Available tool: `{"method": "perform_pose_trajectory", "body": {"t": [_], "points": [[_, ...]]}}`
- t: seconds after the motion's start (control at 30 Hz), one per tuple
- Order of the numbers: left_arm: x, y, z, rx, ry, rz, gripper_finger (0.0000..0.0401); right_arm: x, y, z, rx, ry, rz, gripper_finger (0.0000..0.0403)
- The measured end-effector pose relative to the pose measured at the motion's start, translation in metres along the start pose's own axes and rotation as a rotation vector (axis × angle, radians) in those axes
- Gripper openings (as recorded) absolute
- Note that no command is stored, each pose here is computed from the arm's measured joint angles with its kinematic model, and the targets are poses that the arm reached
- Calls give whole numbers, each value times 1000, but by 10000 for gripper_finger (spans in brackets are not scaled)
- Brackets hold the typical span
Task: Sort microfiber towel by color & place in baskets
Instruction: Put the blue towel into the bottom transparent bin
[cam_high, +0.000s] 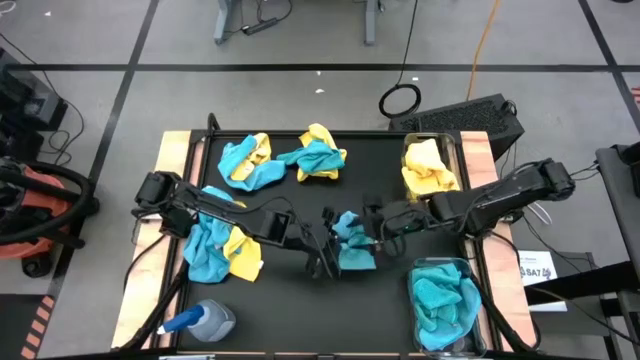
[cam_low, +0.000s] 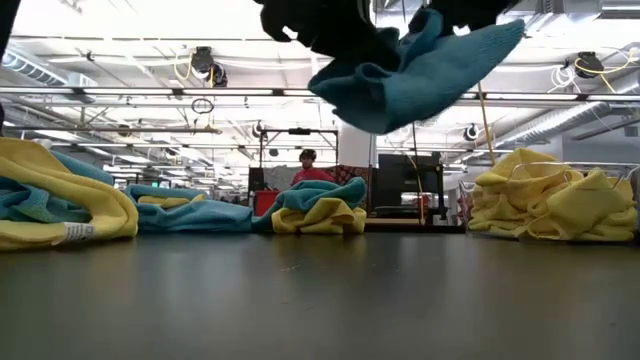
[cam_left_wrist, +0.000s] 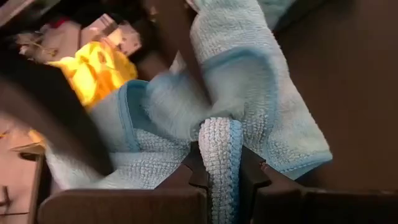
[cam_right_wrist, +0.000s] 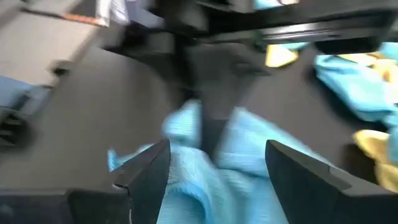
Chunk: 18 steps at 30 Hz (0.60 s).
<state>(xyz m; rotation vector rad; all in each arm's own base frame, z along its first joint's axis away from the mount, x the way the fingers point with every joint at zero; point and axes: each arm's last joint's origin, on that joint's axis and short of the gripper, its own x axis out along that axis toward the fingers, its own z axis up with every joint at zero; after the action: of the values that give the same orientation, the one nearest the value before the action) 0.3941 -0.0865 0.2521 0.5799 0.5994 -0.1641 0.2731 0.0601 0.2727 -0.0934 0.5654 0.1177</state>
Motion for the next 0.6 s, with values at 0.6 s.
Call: {"method": "perform_pose_trajectory", "body": {"t": [0.6], "points": [[-11, 2, 7, 72, -1, 80, 25, 13, 18, -6, 0, 32, 12, 256]]}}
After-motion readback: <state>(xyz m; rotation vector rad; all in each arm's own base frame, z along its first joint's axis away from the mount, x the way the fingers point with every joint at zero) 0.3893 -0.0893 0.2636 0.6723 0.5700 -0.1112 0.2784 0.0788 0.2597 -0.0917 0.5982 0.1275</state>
